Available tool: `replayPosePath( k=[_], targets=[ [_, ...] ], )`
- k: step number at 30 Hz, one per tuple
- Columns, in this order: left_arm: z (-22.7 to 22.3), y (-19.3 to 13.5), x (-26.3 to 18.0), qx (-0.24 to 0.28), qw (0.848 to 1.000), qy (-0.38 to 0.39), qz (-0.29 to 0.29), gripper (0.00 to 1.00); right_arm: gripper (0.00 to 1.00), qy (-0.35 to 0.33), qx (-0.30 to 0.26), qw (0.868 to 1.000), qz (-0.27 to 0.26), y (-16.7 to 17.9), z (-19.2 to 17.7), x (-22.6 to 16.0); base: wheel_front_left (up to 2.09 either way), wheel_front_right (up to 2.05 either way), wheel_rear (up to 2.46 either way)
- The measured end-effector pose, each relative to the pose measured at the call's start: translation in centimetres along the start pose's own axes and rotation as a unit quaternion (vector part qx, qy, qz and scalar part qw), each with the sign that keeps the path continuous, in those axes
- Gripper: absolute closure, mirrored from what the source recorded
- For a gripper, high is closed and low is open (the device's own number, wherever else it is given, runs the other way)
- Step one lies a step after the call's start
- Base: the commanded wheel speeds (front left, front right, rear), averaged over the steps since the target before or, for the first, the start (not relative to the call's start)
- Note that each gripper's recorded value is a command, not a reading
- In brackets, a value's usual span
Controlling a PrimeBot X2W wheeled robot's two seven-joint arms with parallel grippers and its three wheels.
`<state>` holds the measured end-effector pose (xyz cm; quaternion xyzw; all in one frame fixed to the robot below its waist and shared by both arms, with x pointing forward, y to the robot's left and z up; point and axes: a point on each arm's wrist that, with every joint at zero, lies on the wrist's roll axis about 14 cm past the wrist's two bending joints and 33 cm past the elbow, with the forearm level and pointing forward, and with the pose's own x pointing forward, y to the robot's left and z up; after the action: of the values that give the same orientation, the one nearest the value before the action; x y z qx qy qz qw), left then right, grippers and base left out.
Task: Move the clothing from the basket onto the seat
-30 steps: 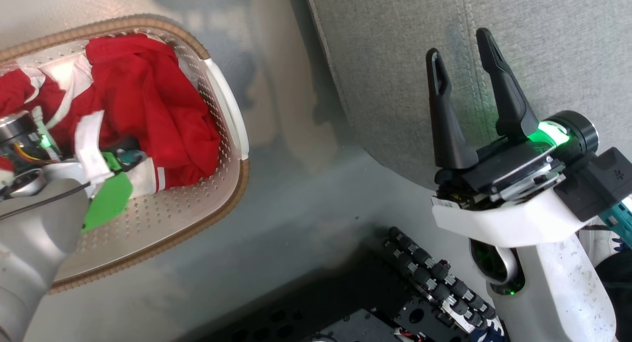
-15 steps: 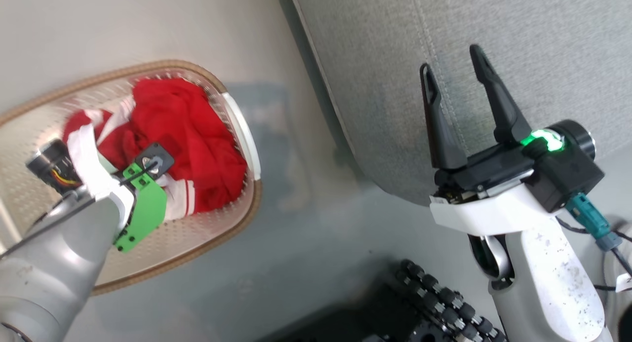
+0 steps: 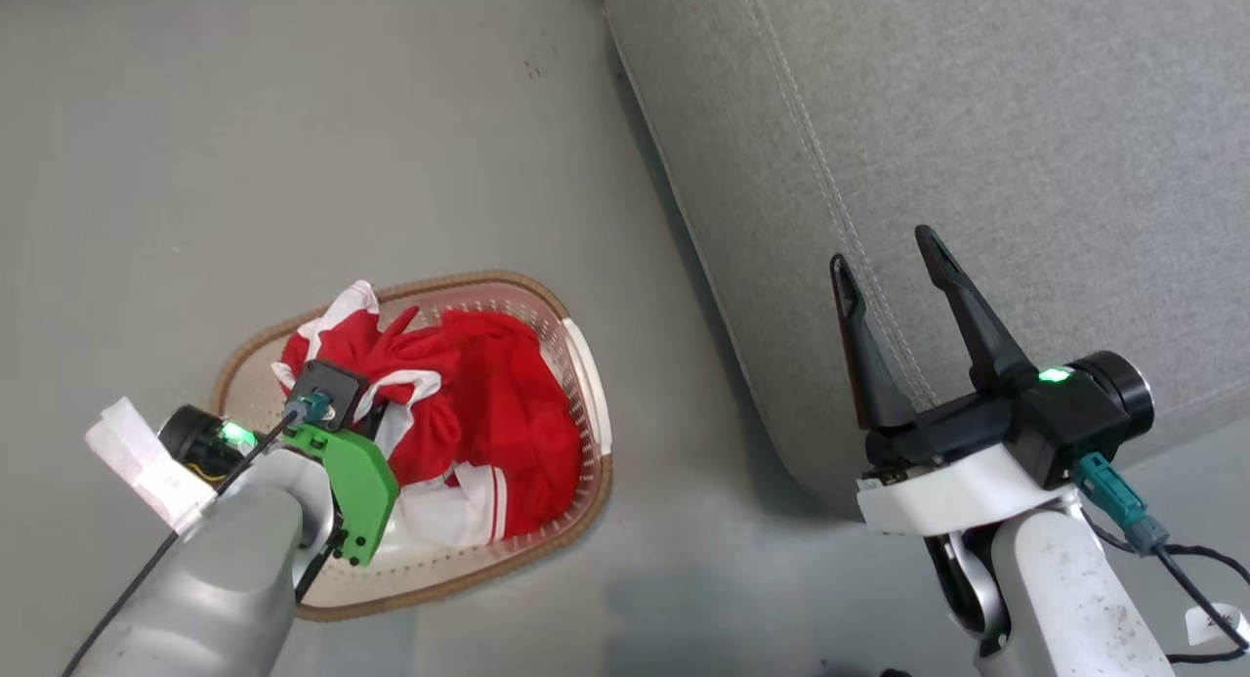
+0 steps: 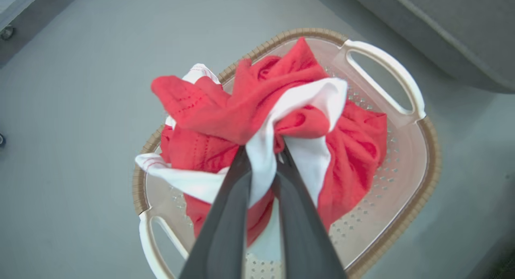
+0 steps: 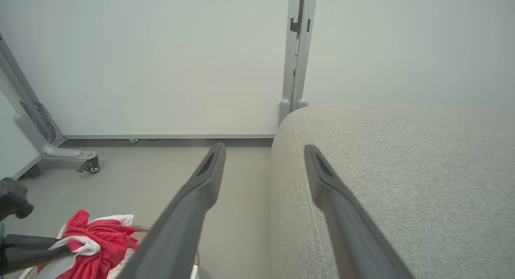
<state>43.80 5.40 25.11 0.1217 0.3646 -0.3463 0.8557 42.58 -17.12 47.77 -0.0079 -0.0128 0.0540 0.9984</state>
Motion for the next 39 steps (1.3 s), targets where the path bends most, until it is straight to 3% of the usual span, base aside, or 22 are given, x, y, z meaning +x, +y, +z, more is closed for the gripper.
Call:
replayPosePath(
  k=[4,8,16,27,31,39],
  targets=[
    [3.5,0.3,-2.7,-0.068,0.995,-0.068,0.032,1.0,0.0,-0.026,0.004,1.0,0.015,1.3,2.1,-0.8,0.0,0.0,0.0],
    [9.2,0.4,-5.9,-0.125,0.975,-0.177,0.043,1.0,0.0,-0.053,0.007,0.998,0.029,2.4,4.1,-1.6,0.0,0.0,0.0],
    [16.1,0.7,-14.4,-0.198,0.908,-0.364,0.071,1.0,0.0,-0.099,0.01,0.993,0.06,4.6,7.5,-2.6,0.0,0.0,0.0],
    [21.5,-1.2,-23.8,-0.217,0.812,-0.536,0.076,1.0,0.0,-0.119,0.01,0.99,0.081,6.2,8.9,-3.7,0.0,0.0,0.0],
    [23.6,-4.3,-25.5,-0.2,0.798,-0.569,0.023,1.0,0.0,-0.116,0.01,0.99,0.08,6.2,8.7,-3.9,0.0,0.0,0.0],
    [24.3,-8.5,-26.0,-0.165,0.807,-0.565,-0.047,1.0,0.0,-0.115,0.012,0.989,0.088,6.8,8.7,-4.1,0.0,0.0,0.0]
  ],
)
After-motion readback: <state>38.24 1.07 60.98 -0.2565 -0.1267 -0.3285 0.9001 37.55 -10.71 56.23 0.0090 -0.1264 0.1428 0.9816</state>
